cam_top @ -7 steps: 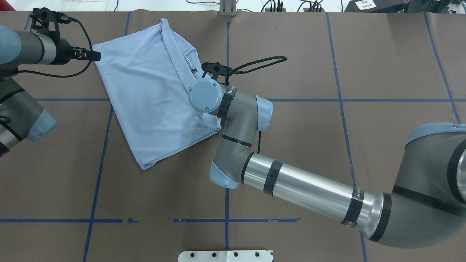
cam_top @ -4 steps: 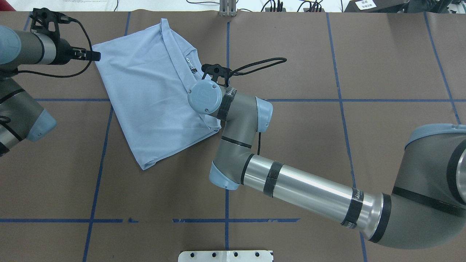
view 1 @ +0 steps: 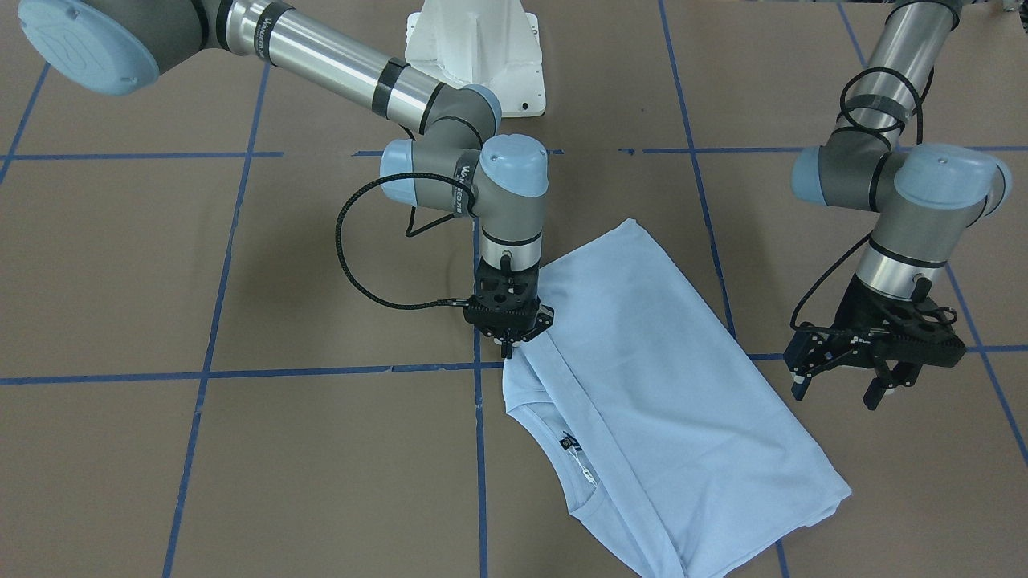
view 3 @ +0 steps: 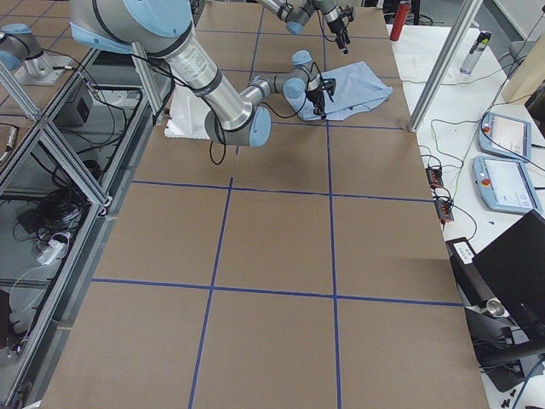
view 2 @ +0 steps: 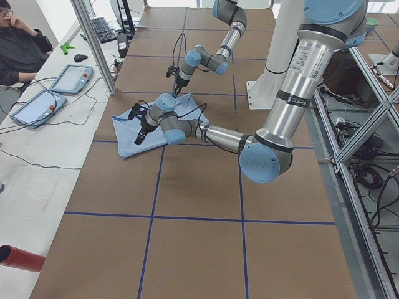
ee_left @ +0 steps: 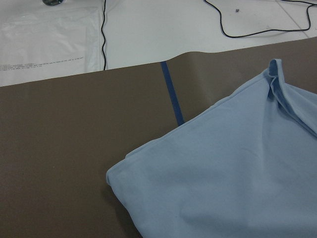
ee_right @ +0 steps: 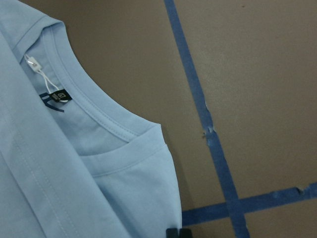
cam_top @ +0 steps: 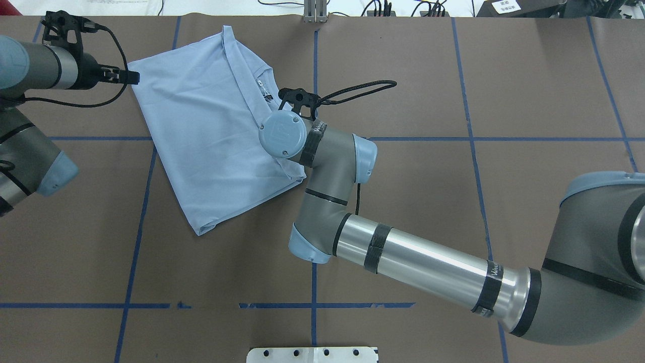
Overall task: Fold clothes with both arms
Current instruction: 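Drag the collar edge with the right gripper toward the robot, straightening the shirt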
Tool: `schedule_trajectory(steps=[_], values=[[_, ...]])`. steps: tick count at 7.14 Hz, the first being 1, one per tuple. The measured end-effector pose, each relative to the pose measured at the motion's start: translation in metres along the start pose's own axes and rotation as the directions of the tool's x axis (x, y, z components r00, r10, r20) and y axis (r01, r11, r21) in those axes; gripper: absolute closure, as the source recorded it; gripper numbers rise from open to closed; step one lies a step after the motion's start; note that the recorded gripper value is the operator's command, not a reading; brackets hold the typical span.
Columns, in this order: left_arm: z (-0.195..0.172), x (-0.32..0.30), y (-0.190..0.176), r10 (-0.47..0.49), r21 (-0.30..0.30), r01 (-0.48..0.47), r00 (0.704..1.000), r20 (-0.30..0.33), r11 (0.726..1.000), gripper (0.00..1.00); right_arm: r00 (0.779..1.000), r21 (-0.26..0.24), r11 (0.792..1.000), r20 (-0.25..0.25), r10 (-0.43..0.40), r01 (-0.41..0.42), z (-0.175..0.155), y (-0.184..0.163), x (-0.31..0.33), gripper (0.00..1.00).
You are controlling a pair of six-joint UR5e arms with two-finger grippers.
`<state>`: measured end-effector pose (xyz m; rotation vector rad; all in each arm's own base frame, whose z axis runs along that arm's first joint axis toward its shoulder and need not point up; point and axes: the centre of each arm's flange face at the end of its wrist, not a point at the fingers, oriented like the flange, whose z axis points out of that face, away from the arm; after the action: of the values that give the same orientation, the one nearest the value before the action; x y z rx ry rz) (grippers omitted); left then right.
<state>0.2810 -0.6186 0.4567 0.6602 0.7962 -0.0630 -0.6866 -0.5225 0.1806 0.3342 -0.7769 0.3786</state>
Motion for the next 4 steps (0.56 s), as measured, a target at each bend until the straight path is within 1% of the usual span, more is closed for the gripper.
schedule_trajectory(steps=[1, 2, 3, 4], values=[[0.000, 0.000, 0.000, 0.000, 0.000, 0.000, 1.000, 0.000, 1.000, 0.00, 1.000, 0.000, 1.000, -0.009, -0.004, 0.004, -0.006, -0.003, 0.005, 1.00], [0.000, 0.001, 0.000, -0.009, 0.000, 0.009, 1.000, -0.001, 1.000, 0.00, 1.000, -0.002, 1.000, -0.015, -0.005, 0.005, -0.015, -0.003, 0.022, 1.00], [0.000, 0.001, 0.000, -0.023, 0.000, 0.023, 1.000, -0.002, 1.000, 0.00, 1.000, -0.003, 1.000, -0.010, -0.007, 0.007, -0.026, 0.002, 0.054, 1.00], [-0.001, 0.002, 0.000, -0.031, 0.001, 0.031, 0.999, -0.004, 1.000, 0.00, 1.000, -0.001, 1.000, 0.001, -0.015, 0.015, -0.040, 0.018, 0.092, 1.00]])
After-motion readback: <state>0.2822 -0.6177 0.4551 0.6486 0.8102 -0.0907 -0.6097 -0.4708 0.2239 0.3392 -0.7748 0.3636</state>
